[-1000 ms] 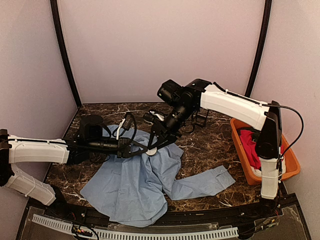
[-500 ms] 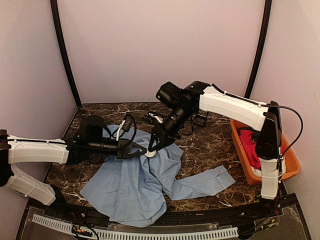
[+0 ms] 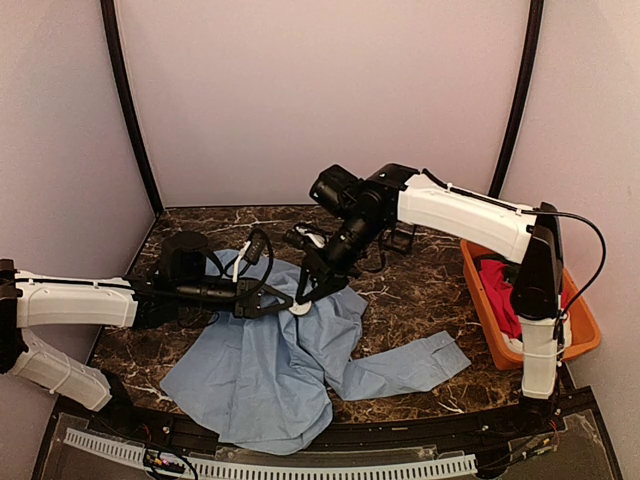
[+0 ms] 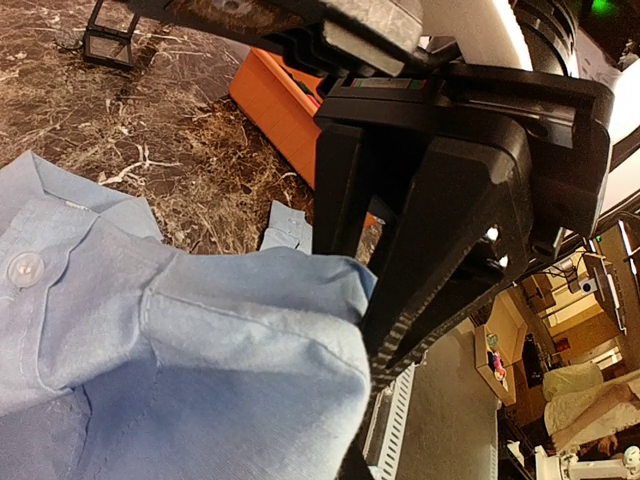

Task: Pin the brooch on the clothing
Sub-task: Pin the brooch onto the flattened clothing.

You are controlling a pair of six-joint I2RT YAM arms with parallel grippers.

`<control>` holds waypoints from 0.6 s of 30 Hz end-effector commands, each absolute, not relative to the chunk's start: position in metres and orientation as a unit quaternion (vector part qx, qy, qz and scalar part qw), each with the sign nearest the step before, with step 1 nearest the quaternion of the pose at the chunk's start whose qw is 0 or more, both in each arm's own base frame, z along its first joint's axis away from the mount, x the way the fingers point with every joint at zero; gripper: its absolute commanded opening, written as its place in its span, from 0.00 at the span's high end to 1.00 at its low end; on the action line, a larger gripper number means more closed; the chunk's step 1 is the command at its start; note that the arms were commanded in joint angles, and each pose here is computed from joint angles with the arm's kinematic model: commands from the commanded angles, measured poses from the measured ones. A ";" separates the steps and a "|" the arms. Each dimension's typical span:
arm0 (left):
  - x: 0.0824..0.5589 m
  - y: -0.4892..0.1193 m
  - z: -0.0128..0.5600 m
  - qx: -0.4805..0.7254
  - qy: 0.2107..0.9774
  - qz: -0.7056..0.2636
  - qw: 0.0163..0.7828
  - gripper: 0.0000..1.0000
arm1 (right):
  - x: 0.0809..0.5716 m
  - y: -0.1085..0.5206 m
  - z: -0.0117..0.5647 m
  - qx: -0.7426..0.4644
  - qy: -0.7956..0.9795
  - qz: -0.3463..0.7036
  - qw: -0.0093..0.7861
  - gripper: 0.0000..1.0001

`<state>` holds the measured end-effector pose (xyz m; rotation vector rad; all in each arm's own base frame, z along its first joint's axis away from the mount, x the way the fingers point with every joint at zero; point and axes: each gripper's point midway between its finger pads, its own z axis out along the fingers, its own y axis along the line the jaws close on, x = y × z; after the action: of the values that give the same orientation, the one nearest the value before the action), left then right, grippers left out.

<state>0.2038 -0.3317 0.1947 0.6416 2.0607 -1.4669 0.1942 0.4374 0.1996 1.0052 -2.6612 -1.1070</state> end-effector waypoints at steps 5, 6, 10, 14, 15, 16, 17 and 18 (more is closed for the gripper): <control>0.200 -0.334 0.221 0.256 0.730 -0.563 0.291 0.99 | 0.197 0.436 0.181 0.345 -0.885 -0.311 0.014 0.82; 0.200 -0.334 0.221 0.256 0.730 -0.563 0.292 0.99 | 0.198 0.437 0.181 0.348 -0.885 -0.310 0.012 0.81; 0.200 -0.334 0.220 0.255 0.729 -0.564 0.291 0.99 | 0.199 0.436 0.180 0.357 -0.883 -0.304 0.000 0.80; 0.200 -0.333 0.220 0.252 0.729 -0.567 0.289 0.99 | 0.194 0.438 0.178 0.373 -0.877 -0.304 -0.008 0.78; 0.200 -0.333 0.219 0.252 0.729 -0.568 0.288 0.99 | 0.193 0.439 0.178 0.378 -0.874 -0.304 -0.011 0.78; 0.200 -0.333 0.220 0.251 0.728 -0.569 0.288 0.99 | 0.191 0.439 0.178 0.381 -0.873 -0.303 -0.015 0.78; 0.200 -0.333 0.219 0.250 0.728 -0.569 0.288 0.99 | 0.191 0.439 0.179 0.386 -0.872 -0.302 -0.018 0.79; 0.200 -0.333 0.219 0.250 0.728 -0.570 0.288 0.99 | 0.190 0.439 0.179 0.387 -0.871 -0.302 -0.019 0.79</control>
<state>0.2018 -0.3299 0.1881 0.6312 2.0876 -1.4681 0.1950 0.4398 0.1880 1.1498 -2.7400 -1.0249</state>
